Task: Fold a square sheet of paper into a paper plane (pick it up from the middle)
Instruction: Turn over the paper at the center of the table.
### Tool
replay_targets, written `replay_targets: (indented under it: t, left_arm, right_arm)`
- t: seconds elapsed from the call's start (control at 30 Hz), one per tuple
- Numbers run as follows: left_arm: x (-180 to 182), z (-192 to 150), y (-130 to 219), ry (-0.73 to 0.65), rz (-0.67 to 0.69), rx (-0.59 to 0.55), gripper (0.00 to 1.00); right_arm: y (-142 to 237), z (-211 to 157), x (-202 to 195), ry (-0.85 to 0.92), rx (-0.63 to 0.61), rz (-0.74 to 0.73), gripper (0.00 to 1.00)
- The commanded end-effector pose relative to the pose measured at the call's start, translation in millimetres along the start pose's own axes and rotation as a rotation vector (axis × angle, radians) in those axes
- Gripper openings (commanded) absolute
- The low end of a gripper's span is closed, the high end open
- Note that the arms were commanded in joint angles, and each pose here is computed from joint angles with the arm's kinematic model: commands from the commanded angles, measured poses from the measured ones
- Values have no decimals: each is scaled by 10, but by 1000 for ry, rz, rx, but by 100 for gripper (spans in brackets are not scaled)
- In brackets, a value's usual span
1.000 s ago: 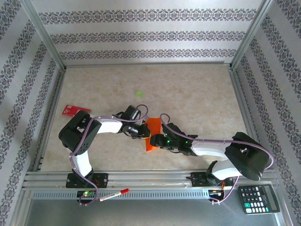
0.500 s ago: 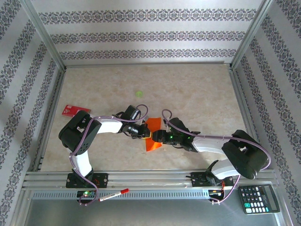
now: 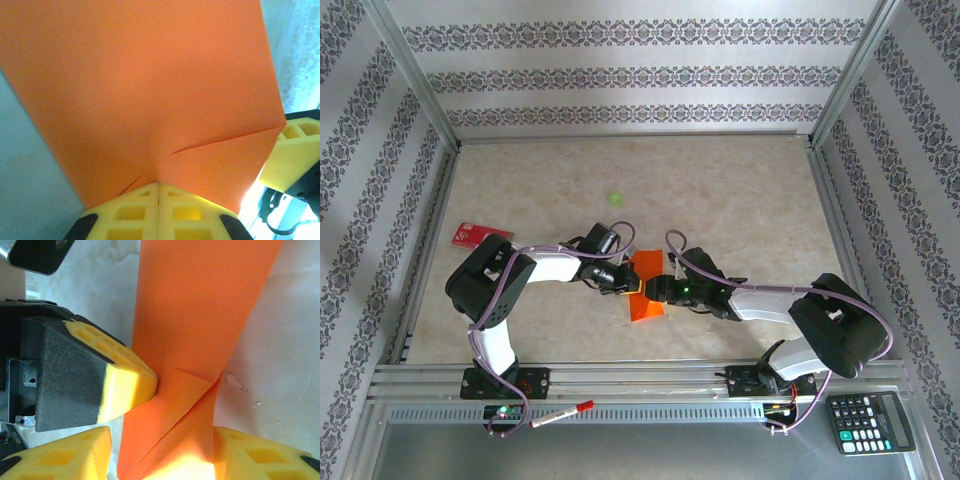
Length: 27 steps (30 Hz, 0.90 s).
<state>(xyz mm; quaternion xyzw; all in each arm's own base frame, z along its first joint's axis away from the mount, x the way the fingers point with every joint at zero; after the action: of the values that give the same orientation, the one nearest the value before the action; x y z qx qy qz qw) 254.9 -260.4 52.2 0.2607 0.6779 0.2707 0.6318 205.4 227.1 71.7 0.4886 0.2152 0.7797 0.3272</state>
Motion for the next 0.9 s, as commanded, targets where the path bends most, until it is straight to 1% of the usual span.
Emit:
replay_targets:
  t: [0.0, 0.17, 0.37, 0.47, 0.5, 0.63, 0.7, 0.8, 0.87]
  left_arm:
    - [258, -83, -62, 54, 94, 46, 0]
    - [267, -94, -58, 53, 98, 48, 0]
    - [278, -101, -60, 55, 98, 46, 0]
    - [279, -98, -61, 55, 100, 45, 0]
    - [288, -99, -64, 56, 103, 46, 0]
    - [291, -98, -65, 55, 107, 48, 0]
    - [294, -99, -65, 55, 109, 48, 0]
    - [301, -104, -63, 56, 111, 48, 0]
    - [309, -108, -64, 58, 113, 47, 0]
  right_arm:
    - [55, 67, 2, 46, -29, 34, 55]
    - [77, 106, 31, 59, -17, 78, 54]
    - [99, -36, 4, -29, -24, 88, 51]
    - [105, -75, 59, -64, -50, 80, 47]
    - [110, -179, -2, -84, -44, 54, 46]
    - [150, -286, -9, -131, -86, 12, 38]
    - [166, -318, 11, -145, -106, 0, 35]
    - [206, -353, 18, -157, -138, -21, 33]
    - [233, -376, -7, -166, -151, -38, 29]
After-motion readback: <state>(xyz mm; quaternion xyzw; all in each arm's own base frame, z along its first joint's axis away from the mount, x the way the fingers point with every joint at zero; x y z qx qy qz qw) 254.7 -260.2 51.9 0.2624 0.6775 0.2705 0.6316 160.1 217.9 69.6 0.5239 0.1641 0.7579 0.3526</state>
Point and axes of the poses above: each hand's point on the last joint's axis, 136 mm out from that joint toward the fingers, its own y axis back along the fingers, its own x axis along the line the jaws close on, z = x × y, the point moved 5 cm from there along y, back along the fingers, and after that the axes turned 10 degrees about y, right-handed, at the moved point
